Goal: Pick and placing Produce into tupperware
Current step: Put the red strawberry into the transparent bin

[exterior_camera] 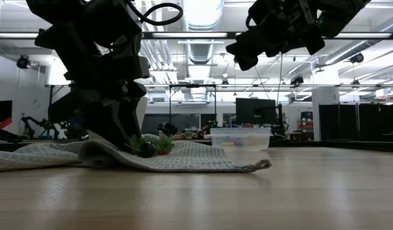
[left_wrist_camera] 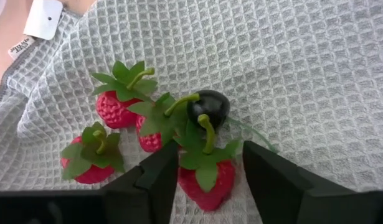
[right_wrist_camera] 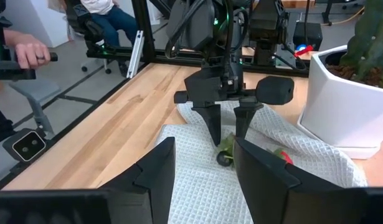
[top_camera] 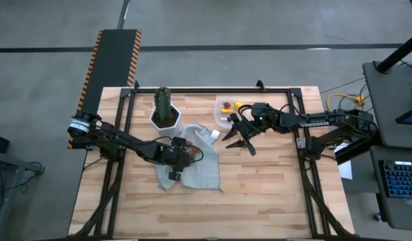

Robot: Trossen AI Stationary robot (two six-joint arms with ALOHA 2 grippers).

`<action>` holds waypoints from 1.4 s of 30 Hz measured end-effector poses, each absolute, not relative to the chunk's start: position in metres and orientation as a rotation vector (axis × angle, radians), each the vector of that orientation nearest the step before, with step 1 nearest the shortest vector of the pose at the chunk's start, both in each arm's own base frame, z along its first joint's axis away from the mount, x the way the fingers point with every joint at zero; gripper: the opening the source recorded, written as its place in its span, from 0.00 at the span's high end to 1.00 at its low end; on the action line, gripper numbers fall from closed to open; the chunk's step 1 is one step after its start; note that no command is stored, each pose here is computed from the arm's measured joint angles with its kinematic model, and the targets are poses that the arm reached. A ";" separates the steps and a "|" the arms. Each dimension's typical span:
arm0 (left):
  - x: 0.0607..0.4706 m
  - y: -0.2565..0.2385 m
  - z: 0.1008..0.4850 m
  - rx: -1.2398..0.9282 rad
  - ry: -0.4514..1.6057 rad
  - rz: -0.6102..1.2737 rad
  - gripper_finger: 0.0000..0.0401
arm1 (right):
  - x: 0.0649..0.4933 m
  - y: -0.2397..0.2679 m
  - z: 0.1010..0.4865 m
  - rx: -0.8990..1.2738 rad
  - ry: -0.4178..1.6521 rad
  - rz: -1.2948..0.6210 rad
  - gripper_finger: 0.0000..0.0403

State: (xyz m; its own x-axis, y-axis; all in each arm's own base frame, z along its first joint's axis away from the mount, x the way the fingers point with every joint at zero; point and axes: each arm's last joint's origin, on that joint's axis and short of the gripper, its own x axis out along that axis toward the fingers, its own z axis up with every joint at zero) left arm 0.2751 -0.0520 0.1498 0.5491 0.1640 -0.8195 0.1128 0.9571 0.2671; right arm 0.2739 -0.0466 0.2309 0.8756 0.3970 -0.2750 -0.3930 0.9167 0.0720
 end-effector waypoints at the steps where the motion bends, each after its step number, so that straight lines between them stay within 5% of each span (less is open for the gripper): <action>1: 0.275 -0.052 0.150 0.306 0.993 0.033 0.58 | 0.274 -0.047 0.231 0.015 0.290 0.412 0.62; 25: 0.271 -0.048 0.146 0.307 1.035 0.086 0.56 | 0.274 -0.046 0.231 0.017 0.292 0.413 0.63; 35: 0.271 -0.047 0.146 0.306 1.036 0.089 0.73 | 0.274 -0.046 0.231 0.017 0.292 0.413 0.63; 42: 0.271 -0.047 0.146 0.308 1.036 0.092 0.73 | 0.274 -0.046 0.231 0.017 0.292 0.413 0.63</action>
